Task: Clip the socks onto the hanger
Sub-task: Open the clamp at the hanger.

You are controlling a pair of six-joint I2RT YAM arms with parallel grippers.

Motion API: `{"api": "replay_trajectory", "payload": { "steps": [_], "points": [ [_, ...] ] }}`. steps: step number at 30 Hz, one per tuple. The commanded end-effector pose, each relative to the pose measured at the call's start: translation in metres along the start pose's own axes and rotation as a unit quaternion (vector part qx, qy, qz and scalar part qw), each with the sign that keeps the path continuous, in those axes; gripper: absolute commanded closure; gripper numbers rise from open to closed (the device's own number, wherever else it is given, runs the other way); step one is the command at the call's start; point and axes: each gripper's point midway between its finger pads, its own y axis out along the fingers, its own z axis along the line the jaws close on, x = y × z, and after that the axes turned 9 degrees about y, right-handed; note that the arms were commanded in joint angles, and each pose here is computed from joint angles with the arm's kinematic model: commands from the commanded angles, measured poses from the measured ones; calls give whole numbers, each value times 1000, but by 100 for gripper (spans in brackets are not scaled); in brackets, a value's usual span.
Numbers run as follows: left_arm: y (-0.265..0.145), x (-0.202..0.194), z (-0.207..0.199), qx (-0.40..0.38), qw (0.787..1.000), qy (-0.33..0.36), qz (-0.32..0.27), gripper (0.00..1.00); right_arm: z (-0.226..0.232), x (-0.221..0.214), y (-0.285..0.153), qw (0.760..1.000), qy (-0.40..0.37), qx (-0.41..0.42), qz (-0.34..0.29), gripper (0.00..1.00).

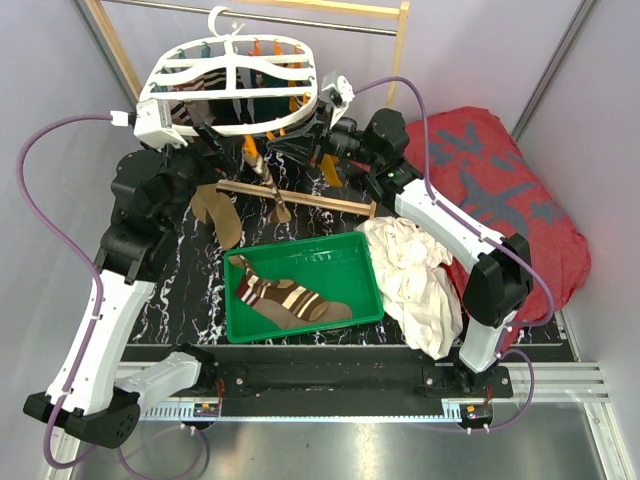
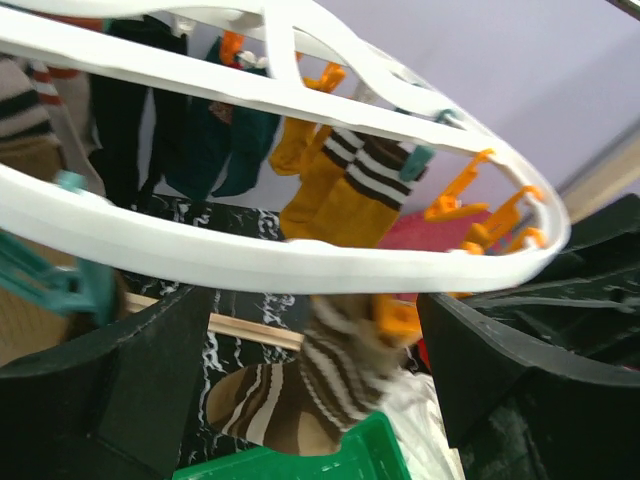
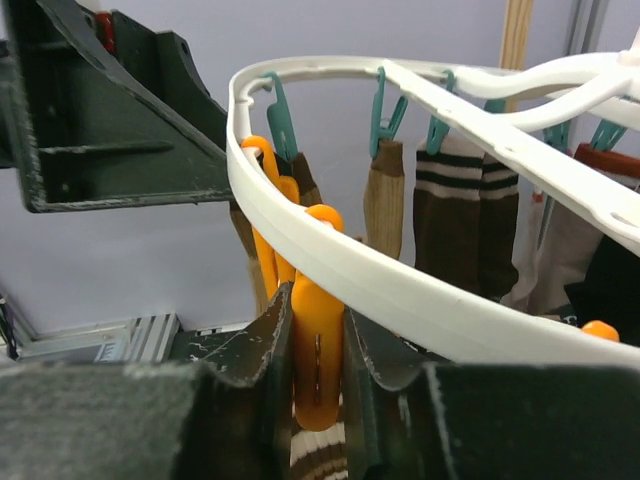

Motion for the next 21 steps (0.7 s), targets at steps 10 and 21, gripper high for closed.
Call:
{"api": "replay_trajectory", "payload": {
  "steps": [10,21],
  "points": [
    [-52,53,-72,-182,982,-53,-13,12,30,18,10,994,-58,-87,-26,82],
    [-56,44,-90,-226,969,-102,24,16,27,2,23,993,-45,-110,-11,77]
  ]
}}
